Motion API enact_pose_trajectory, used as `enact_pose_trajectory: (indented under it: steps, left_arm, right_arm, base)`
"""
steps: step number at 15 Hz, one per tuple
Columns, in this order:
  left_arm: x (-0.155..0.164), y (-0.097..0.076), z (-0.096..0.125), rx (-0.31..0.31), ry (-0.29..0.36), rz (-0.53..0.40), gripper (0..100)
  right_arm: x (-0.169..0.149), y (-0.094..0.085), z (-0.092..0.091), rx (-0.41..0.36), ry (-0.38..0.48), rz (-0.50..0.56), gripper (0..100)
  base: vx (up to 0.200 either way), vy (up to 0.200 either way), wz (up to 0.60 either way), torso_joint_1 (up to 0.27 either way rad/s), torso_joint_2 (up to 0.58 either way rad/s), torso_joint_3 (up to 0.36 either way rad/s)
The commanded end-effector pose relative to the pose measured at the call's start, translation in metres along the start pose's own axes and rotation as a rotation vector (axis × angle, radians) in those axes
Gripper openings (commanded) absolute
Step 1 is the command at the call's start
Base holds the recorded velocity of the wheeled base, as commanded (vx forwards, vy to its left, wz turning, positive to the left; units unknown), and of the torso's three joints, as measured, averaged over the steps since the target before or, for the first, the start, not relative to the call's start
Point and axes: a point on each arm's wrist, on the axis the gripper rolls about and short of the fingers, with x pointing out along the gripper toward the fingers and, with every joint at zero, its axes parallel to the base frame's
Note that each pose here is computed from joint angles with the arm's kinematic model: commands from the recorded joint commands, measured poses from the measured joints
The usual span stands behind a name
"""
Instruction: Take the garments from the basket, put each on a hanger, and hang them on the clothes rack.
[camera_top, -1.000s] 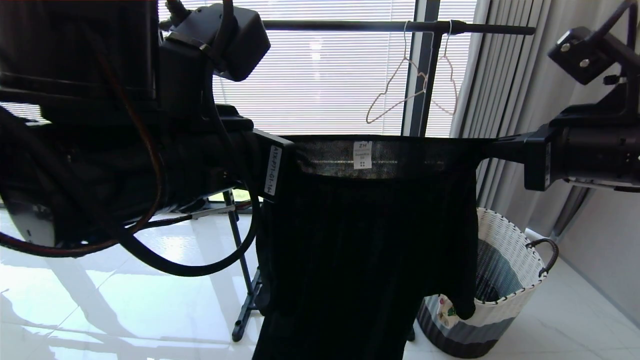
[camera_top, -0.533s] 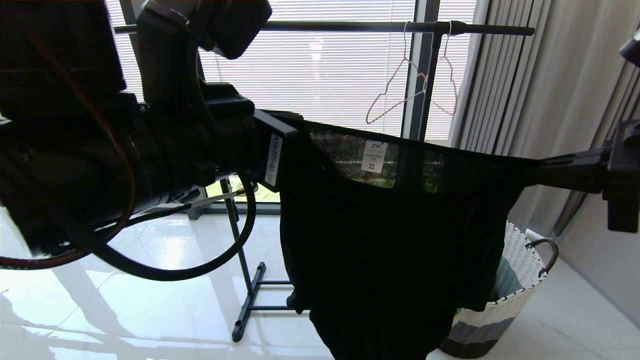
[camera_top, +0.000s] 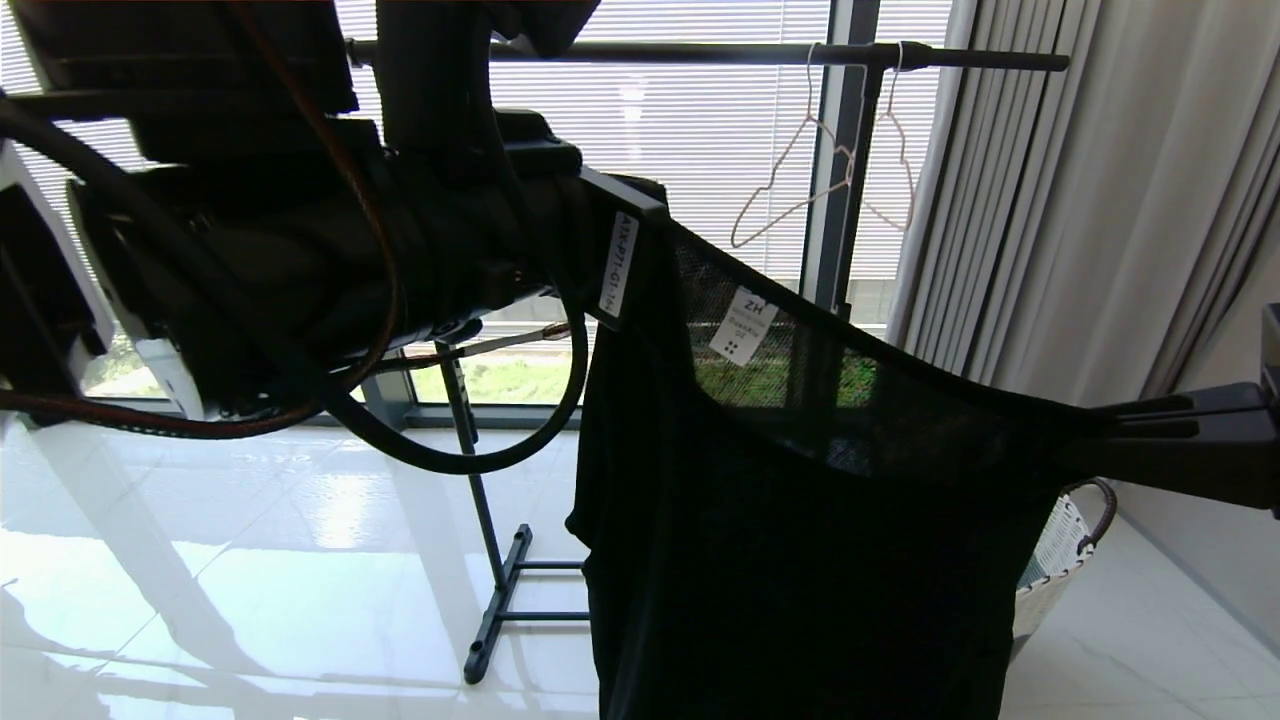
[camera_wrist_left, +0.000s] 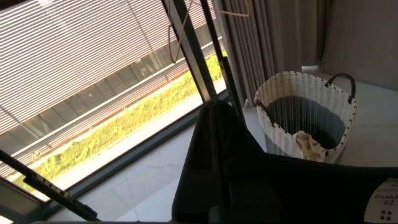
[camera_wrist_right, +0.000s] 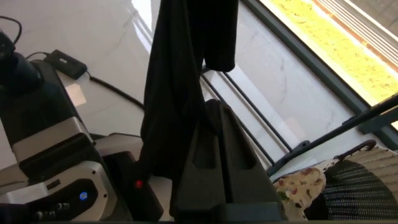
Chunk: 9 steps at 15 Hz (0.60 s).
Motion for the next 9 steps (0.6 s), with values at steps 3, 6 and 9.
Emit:
enact_pose_trajectory:
  steps: [3,6,9]
  left_arm:
    - [-0.03,0.004,-0.011,0.011,0.11,-0.033,0]
    - [-0.071,0.003,-0.027,-0.071,0.221,-0.083,0]
    - [-0.101,-0.015,-0.036,-0.152,0.258,-0.192,0]
  right_arm:
    - [0.007,-0.008,0.002,0.018,-0.002,-0.068,0]
    - [0.035,-0.029,0.018,0.032,-0.079,-0.145,0]
    - [0.057,-0.041,0.042,0.028,-0.134,-0.165,0]
  base:
    - [0.0,0.0,0.0,0.0,0.0,0.0]
    - [0.0,0.0,0.0,0.0,0.0,0.0]
    - [0.0,0.0,0.0,0.0,0.0,0.0]
